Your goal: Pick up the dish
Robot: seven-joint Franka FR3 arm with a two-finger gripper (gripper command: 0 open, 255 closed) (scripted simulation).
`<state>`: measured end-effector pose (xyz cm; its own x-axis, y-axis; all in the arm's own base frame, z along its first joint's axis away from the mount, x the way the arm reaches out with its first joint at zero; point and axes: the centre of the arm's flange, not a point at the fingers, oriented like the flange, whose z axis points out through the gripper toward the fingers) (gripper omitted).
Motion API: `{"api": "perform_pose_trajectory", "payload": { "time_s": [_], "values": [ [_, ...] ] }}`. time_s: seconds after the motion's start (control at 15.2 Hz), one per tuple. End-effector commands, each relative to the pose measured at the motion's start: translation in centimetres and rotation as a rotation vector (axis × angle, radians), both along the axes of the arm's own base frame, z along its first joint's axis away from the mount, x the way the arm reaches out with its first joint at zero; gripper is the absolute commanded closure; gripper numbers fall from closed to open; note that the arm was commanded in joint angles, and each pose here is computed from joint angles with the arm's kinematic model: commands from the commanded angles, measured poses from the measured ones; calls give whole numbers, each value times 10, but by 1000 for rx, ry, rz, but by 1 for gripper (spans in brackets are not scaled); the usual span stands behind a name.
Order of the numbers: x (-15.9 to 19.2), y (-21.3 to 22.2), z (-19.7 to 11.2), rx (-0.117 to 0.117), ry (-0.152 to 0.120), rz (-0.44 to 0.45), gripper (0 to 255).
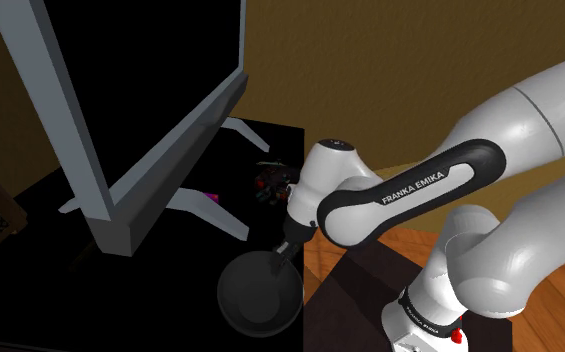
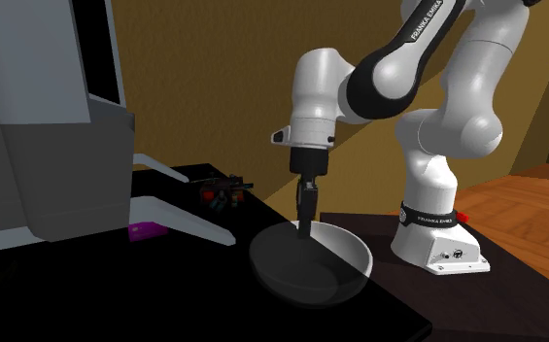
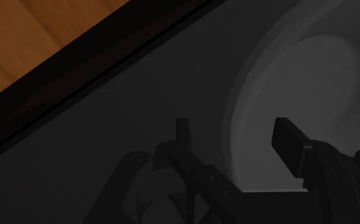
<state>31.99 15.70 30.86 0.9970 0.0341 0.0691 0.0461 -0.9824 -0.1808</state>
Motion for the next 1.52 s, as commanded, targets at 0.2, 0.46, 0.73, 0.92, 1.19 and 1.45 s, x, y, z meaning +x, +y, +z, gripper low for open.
{"api": "perform_pose_trajectory", "payload": {
  "time_s": [0.2, 0.46, 0.73, 0.92, 1.19, 1.45],
  "values": [
    [0, 0, -1, 0, 0, 0, 255],
    [0, 0, -1, 0, 0, 0, 255],
    [0, 0, 15, 0, 0, 0, 255],
    [0, 0, 31, 0, 0, 0, 255],
    [0, 0, 52, 0, 0, 0, 255],
    [0, 0, 73, 0, 0, 0, 255]
  ]
}}
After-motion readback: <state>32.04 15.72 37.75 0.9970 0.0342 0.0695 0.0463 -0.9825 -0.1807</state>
